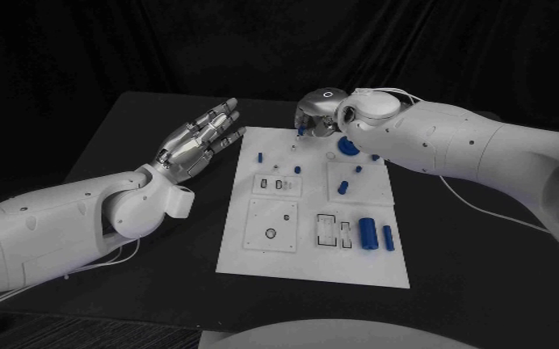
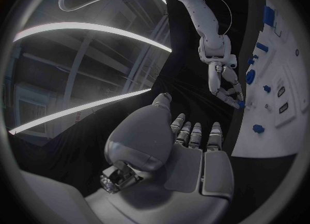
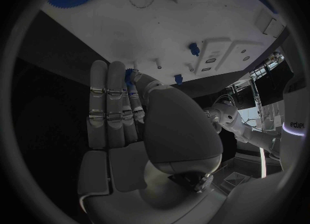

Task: Assemble the parts on the task board

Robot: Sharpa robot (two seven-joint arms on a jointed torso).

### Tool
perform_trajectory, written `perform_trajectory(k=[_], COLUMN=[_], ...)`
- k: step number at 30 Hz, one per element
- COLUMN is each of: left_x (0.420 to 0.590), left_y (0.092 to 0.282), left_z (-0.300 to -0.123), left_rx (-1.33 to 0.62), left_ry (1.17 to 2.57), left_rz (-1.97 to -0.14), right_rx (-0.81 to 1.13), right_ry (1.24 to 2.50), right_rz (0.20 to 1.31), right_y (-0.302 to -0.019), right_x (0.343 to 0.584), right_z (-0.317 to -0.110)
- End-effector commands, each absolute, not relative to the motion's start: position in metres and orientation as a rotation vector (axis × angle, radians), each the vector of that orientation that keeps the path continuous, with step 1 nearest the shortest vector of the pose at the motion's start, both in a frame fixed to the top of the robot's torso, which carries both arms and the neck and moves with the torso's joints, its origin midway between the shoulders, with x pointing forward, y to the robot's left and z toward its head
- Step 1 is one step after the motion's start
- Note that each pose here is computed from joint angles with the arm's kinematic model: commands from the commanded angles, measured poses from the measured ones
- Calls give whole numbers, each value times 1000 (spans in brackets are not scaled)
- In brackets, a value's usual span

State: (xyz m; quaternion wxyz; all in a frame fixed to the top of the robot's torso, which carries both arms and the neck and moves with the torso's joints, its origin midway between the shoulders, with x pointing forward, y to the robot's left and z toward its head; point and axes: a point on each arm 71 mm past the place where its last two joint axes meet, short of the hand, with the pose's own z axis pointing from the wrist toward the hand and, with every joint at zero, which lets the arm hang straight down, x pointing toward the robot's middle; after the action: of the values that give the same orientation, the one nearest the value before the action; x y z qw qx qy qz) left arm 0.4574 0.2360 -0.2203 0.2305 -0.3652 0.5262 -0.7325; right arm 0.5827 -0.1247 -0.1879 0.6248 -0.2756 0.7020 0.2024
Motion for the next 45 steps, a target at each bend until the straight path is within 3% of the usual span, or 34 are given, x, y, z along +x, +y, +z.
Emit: perform_trajectory(k=[1, 36, 45], left_x=[458, 463, 463], left_y=[235, 233, 234], left_z=[-219, -221, -222], left_rx=[-993, -993, -995], left_ry=[1429, 1446, 1452], left_rz=[-2043, -2041, -2036], right_rx=[-617, -626, -592], right_ry=[1638, 1642, 1706], right_rz=[441, 460, 394], right_y=[-126, -117, -120], right_x=[583, 580, 582], right_z=[-192, -199, -203])
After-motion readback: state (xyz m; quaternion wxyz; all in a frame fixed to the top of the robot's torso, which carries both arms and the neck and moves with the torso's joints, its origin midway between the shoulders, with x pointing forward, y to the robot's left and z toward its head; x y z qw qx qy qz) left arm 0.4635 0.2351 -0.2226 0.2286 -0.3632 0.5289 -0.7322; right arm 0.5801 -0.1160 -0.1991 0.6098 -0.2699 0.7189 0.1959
